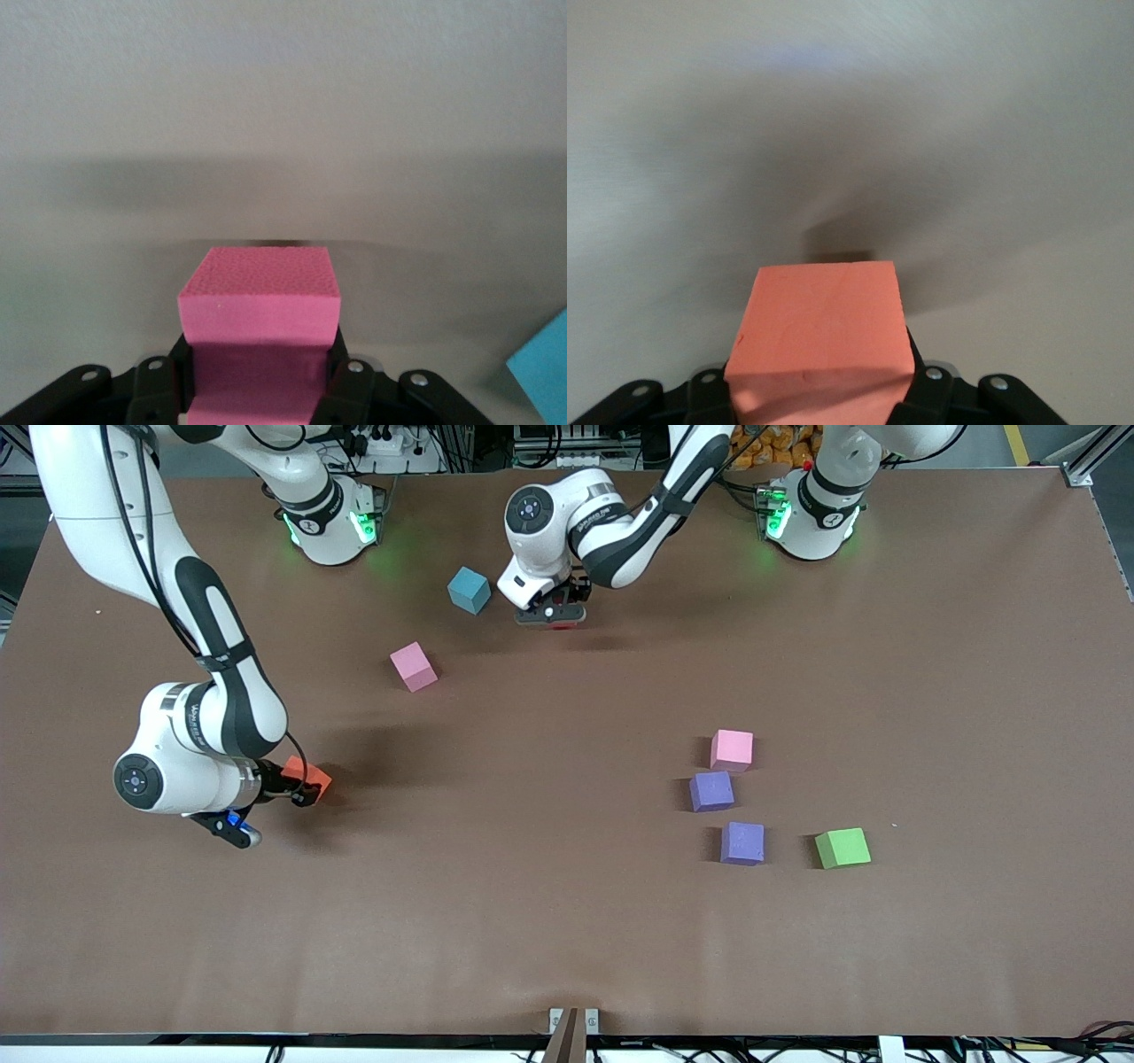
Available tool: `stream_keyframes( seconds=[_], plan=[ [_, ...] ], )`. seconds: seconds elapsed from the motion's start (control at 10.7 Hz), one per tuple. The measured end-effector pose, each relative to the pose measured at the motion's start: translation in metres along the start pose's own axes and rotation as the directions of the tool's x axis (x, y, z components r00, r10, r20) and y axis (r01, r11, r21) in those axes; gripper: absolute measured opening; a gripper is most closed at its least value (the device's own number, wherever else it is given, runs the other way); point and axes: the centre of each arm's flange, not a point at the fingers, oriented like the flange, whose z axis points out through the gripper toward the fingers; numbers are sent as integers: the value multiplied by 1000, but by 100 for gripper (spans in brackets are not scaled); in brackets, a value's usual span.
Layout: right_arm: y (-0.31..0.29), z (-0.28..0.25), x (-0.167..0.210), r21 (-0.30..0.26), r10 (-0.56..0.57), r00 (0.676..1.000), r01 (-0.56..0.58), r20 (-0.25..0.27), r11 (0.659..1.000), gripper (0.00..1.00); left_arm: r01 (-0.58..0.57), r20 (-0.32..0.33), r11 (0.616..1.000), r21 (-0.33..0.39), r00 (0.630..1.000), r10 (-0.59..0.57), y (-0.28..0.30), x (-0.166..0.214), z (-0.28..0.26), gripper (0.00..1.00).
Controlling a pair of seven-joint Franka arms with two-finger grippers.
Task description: Arrange blocks into number 1
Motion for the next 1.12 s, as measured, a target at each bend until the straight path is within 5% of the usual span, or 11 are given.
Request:
stream_keyframes(
  seconds=[0.56, 0.93, 1.12],
  plan=[
    [-64, -58, -26, -21, -338, 922, 341, -190, 940, 62, 22, -30, 1000, -2, 999, -22, 0, -14, 31, 56],
    [-103, -58, -48, -26, -380, 897, 384, -224, 923, 62, 97, -57, 992, -76, 993, -101, -8, 23, -7, 100],
    [-115, -53, -68, -13, -327, 922, 332, -207, 943, 62, 129, -93, 984, -125, 986, -141, -21, 41, -61, 100]
  ],
)
